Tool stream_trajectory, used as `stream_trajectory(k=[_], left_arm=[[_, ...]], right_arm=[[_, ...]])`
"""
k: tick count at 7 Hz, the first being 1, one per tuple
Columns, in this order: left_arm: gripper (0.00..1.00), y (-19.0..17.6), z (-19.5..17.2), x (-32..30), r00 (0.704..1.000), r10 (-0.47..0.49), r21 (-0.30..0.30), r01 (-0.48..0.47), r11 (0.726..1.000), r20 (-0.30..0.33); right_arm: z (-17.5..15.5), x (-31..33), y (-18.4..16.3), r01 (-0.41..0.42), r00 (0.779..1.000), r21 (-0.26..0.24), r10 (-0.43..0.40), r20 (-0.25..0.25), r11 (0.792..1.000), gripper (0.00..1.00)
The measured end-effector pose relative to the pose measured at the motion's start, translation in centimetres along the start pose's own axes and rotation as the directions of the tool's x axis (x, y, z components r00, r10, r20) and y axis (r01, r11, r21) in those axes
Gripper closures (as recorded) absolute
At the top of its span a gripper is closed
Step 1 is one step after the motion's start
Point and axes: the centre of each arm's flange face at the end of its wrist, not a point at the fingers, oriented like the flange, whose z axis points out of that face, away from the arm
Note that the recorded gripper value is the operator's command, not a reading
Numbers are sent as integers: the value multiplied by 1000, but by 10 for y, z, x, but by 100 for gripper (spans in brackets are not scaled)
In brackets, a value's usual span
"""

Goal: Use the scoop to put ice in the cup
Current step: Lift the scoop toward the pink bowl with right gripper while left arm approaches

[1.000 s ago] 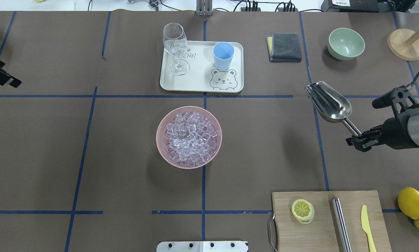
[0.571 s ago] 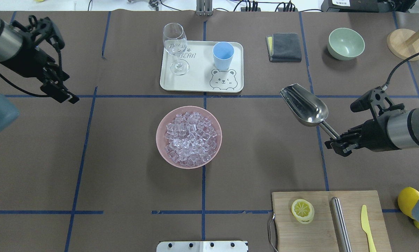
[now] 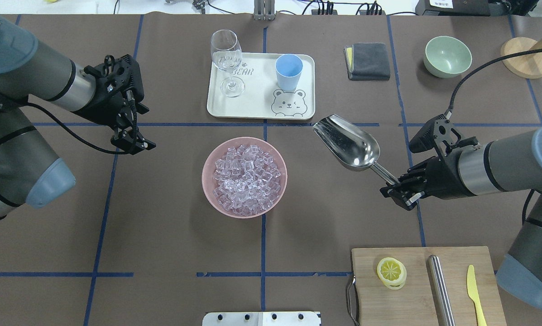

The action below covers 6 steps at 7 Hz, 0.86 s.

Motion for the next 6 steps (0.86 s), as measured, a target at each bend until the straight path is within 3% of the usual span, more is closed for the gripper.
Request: stream_trajectory(k=[2,6], left_arm=[[0,20,18,-3,999,45,51,-45,998,-1],[0,28,48,9,994,105,97,-102,990,-29]], right_arm=[[18,-28,-26,-14,999,-79,11,-32,997,100],[18,-126,-73,60,972,-245,-113,-207,968,100]])
